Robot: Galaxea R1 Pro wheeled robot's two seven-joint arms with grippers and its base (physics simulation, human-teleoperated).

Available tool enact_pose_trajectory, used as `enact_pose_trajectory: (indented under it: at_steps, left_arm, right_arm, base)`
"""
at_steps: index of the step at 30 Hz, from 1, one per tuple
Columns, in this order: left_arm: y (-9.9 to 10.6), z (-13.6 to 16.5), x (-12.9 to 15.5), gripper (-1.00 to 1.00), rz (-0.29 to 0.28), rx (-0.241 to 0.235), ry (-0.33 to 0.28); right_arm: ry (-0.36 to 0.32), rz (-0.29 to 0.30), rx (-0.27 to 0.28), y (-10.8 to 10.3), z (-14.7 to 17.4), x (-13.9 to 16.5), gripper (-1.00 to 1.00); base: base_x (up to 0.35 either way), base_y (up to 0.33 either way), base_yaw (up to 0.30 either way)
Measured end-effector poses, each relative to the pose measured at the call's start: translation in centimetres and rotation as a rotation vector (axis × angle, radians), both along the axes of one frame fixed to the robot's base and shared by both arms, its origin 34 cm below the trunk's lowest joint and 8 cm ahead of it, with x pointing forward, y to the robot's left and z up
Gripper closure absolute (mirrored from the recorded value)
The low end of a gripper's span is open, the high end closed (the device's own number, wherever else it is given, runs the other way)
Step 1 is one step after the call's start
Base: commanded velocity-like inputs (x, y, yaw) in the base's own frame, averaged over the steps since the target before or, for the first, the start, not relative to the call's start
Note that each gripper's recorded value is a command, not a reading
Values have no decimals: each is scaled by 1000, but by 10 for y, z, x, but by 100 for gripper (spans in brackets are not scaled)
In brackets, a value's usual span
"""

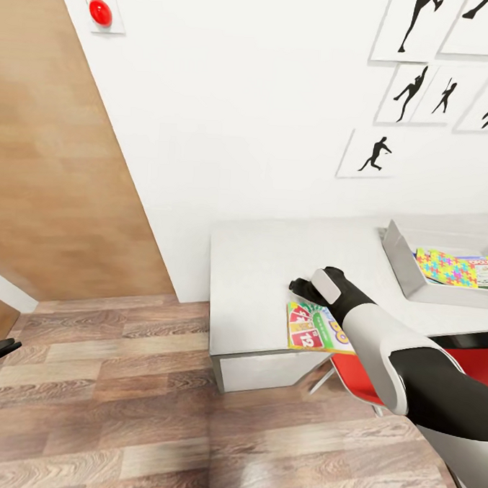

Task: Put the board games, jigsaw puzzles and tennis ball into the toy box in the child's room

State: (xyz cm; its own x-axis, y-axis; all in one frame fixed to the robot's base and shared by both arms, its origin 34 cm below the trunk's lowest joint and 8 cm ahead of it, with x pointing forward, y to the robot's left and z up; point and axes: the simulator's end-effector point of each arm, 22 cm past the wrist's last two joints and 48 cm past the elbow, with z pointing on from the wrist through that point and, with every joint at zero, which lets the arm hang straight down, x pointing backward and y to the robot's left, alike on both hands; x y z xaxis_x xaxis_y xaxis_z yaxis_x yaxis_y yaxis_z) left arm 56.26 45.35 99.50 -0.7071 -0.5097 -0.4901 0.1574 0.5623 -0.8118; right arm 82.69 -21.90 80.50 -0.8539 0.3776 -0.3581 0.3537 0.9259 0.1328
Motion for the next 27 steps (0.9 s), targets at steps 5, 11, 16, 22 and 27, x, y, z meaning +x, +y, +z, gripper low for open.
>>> enact_pose_trajectory:
  at_steps: [5, 11, 16, 22, 27]
  left_arm:
    - [0, 0, 0, -100, 0, 0, 0]
    - [0, 0, 0, -100, 0, 0, 0]
    - [0, 0, 0, -100, 0, 0, 0]
    - [0, 0, 0, -100, 0, 0, 0]
    - [0, 0, 0, -100, 0, 0, 0]
  right_arm:
    - [-1, 0, 1, 0, 0, 0, -100]
    - [-1, 0, 1, 0, 0, 0, -100]
    - [-1, 1, 1, 1, 0, 0, -100]
    - [-1, 1, 1, 1, 0, 0, -100]
    - [-1, 1, 1, 1, 0, 0, -100]
  base:
    - [-1, 0, 0]
    - [-1, 0, 0]
    - [-111, 0, 0]
    - [-121, 0, 0]
    - [-17, 0, 0]
